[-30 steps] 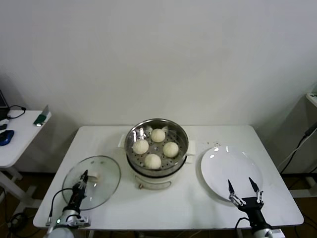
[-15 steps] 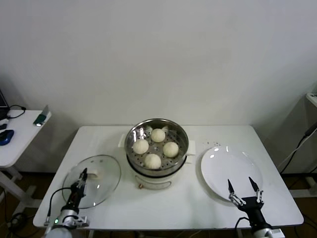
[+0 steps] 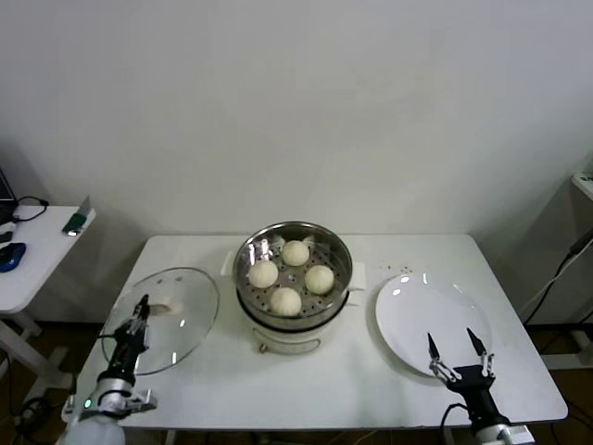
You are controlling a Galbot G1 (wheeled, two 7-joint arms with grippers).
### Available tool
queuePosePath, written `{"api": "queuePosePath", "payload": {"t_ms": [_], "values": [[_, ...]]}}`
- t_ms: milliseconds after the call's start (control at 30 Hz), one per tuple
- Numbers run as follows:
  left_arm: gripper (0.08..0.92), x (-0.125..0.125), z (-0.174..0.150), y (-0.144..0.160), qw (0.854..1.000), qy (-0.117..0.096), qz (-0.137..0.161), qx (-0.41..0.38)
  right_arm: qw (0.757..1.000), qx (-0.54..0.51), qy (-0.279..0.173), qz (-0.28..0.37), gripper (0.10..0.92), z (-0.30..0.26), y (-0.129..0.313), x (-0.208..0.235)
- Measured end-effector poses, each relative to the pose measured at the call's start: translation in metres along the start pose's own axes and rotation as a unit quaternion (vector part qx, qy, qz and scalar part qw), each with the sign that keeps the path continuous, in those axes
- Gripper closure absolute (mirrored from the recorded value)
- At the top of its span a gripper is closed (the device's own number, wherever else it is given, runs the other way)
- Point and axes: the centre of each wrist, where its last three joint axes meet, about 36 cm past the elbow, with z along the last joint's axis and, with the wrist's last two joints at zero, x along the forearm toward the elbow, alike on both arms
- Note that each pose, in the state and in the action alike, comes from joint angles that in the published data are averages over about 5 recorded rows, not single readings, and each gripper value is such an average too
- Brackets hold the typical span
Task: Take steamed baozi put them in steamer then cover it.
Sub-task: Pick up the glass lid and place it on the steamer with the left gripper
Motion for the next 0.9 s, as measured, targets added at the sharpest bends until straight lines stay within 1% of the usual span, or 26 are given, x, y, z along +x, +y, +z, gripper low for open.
{"api": "queuePosePath", "payload": {"t_ms": [233,400,500,600,900], "values": [[0.858,-0.013,-0.023,0.061,0.999,0.035,0.000,-0.004,1.000,0.011,0.005,0.000,0.200,0.001,0.001,0.000],[0.858,-0.020,-0.049,0.096,0.999,0.049,-0.005,0.001,1.000,0.016,0.005,-0.001,0.200,0.000,0.001,-0.002],[0.858,-0.023,-0.070,0.110,0.999,0.050,-0.006,0.008,1.000,0.019,0.004,0.000,0.200,0.000,0.001,-0.004],[0.858,-0.025,-0.091,0.119,0.999,0.047,-0.003,0.013,1.000,0.020,0.004,0.001,0.200,0.001,0.000,-0.005],[0.858,-0.030,-0.153,0.120,0.999,0.027,0.010,0.018,1.000,0.020,0.004,0.002,0.200,0.004,0.001,-0.006]]}}
